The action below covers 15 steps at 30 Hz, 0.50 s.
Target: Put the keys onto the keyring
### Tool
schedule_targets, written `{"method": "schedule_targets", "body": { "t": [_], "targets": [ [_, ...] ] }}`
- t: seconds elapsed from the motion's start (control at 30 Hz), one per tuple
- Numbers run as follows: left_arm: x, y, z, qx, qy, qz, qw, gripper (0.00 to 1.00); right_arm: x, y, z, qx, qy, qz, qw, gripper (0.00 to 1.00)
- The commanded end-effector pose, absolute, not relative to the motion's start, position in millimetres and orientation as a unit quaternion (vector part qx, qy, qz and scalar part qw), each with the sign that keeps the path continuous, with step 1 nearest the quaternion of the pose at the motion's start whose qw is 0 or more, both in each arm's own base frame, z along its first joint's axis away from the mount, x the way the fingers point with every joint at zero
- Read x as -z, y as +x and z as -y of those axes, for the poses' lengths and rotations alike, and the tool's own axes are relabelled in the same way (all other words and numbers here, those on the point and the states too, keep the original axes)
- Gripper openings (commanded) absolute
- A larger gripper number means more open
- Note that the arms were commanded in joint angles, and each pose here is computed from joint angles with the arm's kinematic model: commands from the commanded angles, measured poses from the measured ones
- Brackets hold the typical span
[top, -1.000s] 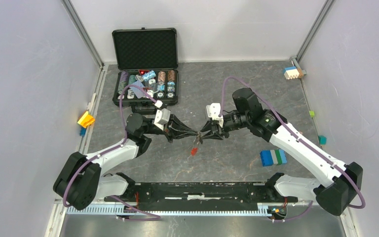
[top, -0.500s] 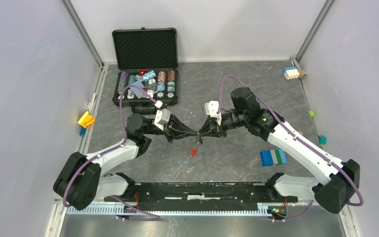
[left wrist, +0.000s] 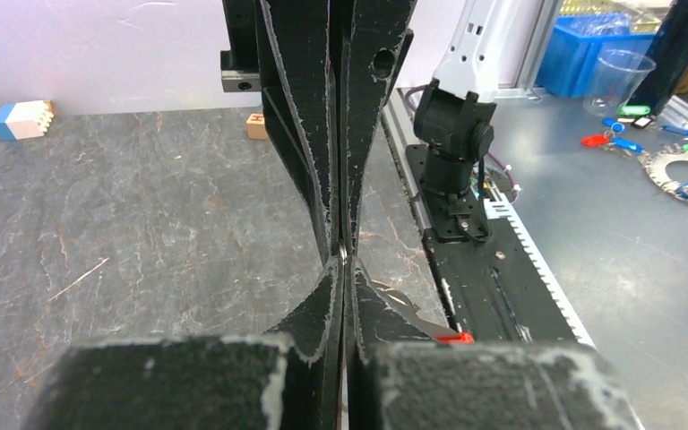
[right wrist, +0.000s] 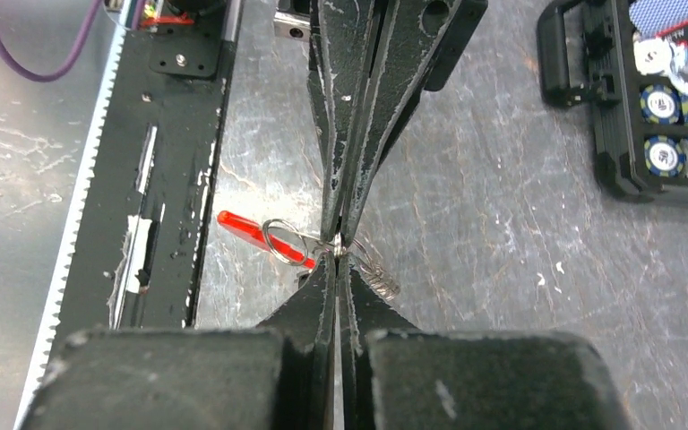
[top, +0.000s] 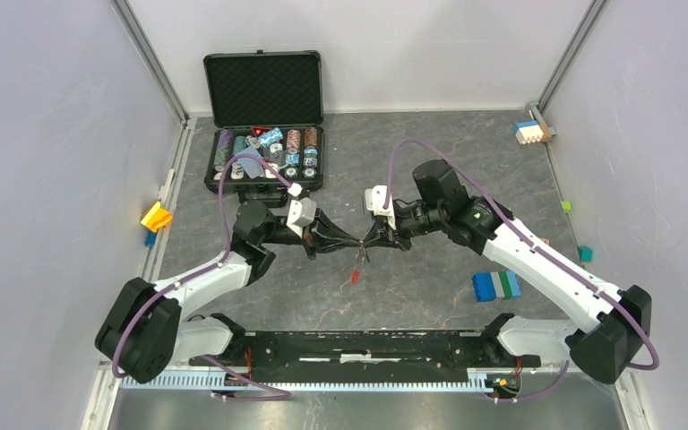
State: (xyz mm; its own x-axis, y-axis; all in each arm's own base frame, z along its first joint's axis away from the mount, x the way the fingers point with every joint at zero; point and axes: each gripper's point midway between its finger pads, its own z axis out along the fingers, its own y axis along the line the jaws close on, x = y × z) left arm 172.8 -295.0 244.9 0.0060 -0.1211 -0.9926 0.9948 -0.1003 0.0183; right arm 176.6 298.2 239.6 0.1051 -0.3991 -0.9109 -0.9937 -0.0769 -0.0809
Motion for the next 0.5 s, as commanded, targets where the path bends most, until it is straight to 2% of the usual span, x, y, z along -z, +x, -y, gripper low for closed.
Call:
{"method": "schedule_targets", "body": {
  "t": [0.0, 0.13, 0.47],
  "targets": [
    [-234.6, 178.4, 297.2, 0.525, 0.532, -0.441, 0.497, 0.03, -267.0, 190.8, -300.4, -0.328, -0.641, -0.549, 0.425, 0.00],
    [-233.4, 188.1, 300.3, 0.509, 0.542, -0.455, 0.489, 0.12, -262.5, 191.9, -300.4, -0.301, -0.653, -0.563, 0.407, 0.00],
    [-234.9, 193.4, 297.1, 0.474, 0.579, -0.468, 0.469, 0.54, -249.6, 194.8, -303.3, -0.252, -0.675, -0.577, 0.384, 0.00]
  ]
}}
